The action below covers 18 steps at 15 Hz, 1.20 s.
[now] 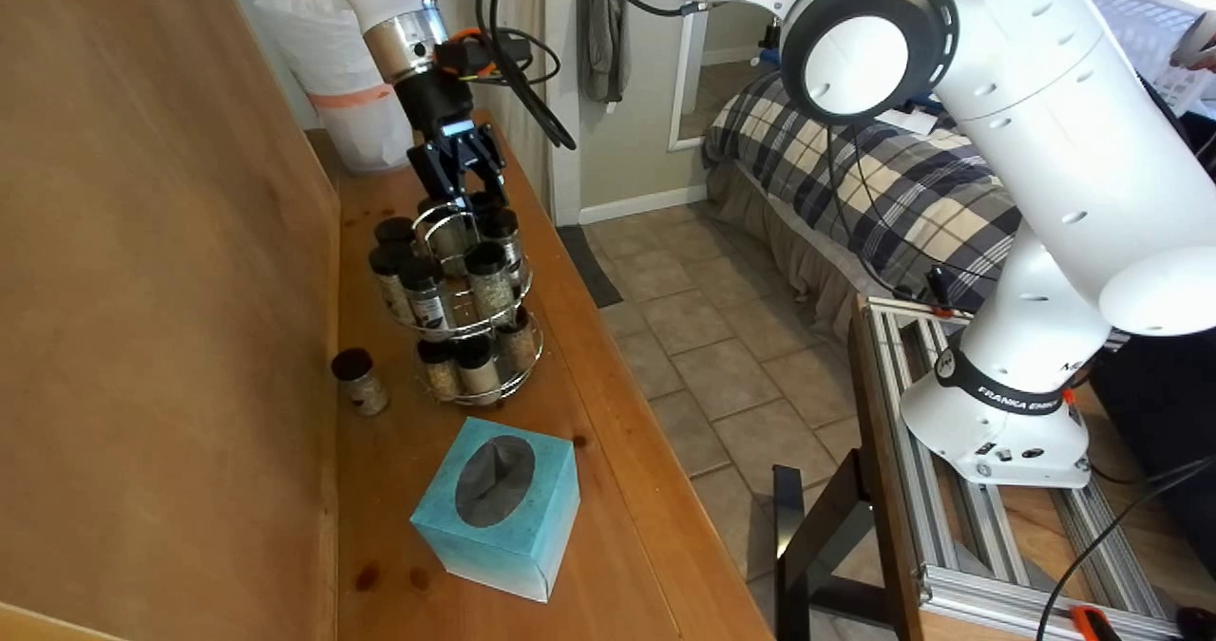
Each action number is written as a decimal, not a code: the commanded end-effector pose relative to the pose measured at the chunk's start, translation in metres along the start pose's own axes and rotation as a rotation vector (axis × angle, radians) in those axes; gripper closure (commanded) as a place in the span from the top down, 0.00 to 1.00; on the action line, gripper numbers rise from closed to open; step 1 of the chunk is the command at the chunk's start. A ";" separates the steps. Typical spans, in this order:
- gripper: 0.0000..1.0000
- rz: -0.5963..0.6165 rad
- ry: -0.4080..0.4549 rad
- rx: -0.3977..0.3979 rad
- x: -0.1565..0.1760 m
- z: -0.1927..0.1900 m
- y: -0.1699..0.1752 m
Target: Pick up the container on the right and put it on the empty slot of the seasoning rack
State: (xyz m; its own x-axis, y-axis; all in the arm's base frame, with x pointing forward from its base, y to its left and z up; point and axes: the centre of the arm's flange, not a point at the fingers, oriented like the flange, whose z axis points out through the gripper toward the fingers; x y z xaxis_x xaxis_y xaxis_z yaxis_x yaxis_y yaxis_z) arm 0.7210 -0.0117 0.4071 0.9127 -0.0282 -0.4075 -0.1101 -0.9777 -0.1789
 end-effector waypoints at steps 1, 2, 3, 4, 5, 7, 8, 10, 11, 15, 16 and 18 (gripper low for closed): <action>1.00 -0.023 0.004 -0.041 0.001 -0.012 -0.009; 1.00 -0.025 0.009 -0.049 -0.001 -0.013 -0.011; 1.00 -0.027 0.012 -0.061 -0.003 -0.014 -0.013; 1.00 -0.030 0.019 -0.073 -0.005 -0.015 -0.016; 1.00 -0.030 0.024 -0.085 -0.008 -0.016 -0.019; 1.00 -0.031 0.045 -0.111 -0.014 -0.020 -0.026; 1.00 -0.037 0.055 -0.123 -0.017 -0.022 -0.029; 1.00 -0.043 0.076 -0.144 -0.025 -0.027 -0.035; 1.00 -0.046 0.088 -0.153 -0.030 -0.030 -0.037; 1.00 -0.040 0.122 -0.171 -0.047 -0.041 -0.047; 1.00 -0.033 0.124 -0.169 -0.054 -0.045 -0.048; 1.00 0.063 0.153 -0.178 -0.074 -0.053 -0.054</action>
State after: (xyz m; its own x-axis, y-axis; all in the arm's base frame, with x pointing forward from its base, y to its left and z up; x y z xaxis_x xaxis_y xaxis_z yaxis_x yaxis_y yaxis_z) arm 0.7136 0.0240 0.4748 0.9553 -0.0177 -0.2952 -0.0331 -0.9983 -0.0471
